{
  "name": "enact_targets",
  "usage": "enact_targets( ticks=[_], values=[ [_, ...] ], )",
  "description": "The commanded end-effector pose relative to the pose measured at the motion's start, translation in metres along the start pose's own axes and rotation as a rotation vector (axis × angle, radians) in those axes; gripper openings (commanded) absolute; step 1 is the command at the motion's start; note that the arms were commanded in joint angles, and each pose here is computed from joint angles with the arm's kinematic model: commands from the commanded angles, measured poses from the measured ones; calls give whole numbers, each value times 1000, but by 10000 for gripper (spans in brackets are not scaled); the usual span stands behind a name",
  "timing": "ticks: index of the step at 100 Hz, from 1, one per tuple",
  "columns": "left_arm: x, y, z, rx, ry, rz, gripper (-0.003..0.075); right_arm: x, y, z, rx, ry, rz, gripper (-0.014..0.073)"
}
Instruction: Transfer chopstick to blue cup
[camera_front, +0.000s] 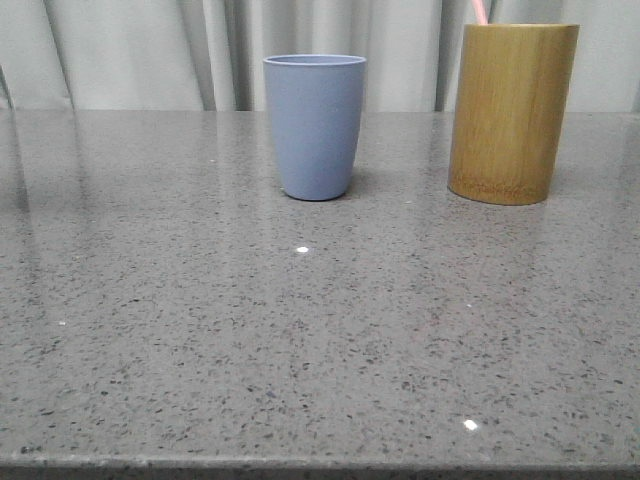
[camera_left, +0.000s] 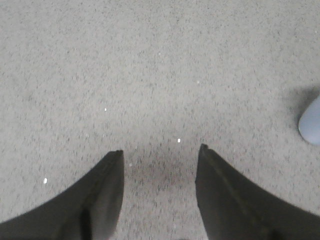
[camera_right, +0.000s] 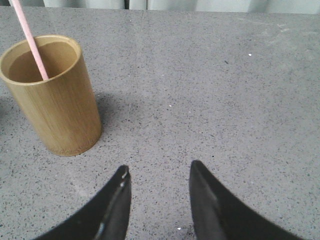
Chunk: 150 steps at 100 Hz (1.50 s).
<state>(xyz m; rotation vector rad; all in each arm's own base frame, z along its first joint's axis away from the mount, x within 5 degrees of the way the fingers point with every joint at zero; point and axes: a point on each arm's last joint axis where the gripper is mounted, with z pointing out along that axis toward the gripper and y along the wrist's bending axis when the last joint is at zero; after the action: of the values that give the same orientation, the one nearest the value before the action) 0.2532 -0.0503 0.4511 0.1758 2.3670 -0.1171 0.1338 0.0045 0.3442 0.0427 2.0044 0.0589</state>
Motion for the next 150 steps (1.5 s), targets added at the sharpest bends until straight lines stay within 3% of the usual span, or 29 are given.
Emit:
enact_targets(
  ticks=[1, 32, 58, 80, 97, 150],
  values=[
    [12, 1, -29, 6, -148, -13, 322, -16, 0, -4, 0, -96, -8, 304],
    [88, 5, -50, 7, -304, -20, 321, -15, 0, -4, 0, -88, -7, 304],
    [129, 8, -58, 2, -380, -12, 315, -21, 3, -5, -22, -92, 4, 304],
    [134, 9, -57, -7, -381, -6, 315, -48, 14, 0, -78, -94, -11, 310],
    [134, 9, -57, -6, -387, -5, 315, -68, 30, 16, -138, -72, -40, 403],
    [134, 9, -57, -5, -387, -7, 315, -134, 93, 84, -289, -91, -105, 404]
  ],
)
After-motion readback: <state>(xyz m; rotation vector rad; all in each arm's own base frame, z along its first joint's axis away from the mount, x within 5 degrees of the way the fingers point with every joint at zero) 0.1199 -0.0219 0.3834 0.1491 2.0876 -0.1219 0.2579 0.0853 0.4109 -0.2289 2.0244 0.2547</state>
